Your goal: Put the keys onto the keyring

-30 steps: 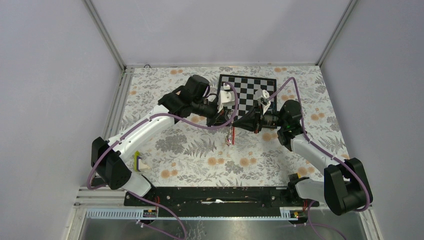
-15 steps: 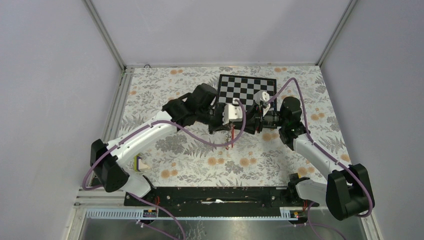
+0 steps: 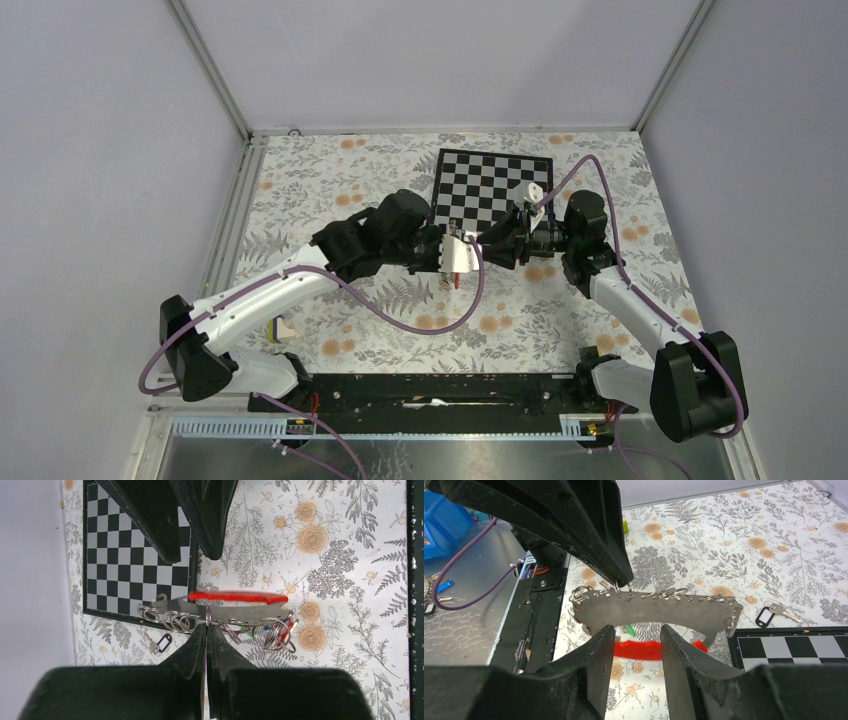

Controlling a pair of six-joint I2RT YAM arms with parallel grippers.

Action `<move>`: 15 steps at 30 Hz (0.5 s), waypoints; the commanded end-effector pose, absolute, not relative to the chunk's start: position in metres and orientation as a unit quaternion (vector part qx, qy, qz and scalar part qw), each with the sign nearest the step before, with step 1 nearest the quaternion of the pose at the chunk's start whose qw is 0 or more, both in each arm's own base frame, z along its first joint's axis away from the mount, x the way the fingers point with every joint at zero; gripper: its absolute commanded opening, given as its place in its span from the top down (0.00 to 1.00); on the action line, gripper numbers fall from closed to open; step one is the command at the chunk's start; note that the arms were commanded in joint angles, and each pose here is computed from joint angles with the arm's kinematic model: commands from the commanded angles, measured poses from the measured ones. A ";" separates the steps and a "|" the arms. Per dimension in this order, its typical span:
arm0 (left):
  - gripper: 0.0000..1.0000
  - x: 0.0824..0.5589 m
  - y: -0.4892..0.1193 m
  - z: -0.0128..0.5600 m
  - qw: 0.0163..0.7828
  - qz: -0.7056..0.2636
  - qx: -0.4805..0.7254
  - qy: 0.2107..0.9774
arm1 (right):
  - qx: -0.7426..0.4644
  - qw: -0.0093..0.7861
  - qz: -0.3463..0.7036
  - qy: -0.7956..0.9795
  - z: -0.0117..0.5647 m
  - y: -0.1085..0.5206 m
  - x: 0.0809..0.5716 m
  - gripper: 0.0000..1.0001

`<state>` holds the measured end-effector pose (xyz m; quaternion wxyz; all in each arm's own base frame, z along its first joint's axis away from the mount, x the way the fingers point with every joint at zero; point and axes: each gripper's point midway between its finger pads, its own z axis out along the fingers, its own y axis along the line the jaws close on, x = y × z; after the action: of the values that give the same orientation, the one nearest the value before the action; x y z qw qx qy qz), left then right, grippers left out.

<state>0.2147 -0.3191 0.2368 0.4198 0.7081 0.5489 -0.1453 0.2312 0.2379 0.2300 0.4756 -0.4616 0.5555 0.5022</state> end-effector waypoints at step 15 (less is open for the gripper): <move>1.00 0.206 -0.353 0.259 0.439 -0.239 0.658 0.563 | -0.492 0.488 0.505 0.515 0.247 0.249 0.220 0.59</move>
<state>0.2090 -0.3333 0.2303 0.4090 0.6782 0.5793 -0.1928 0.2247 0.2459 0.2354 0.4751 -0.4705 0.5414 0.5096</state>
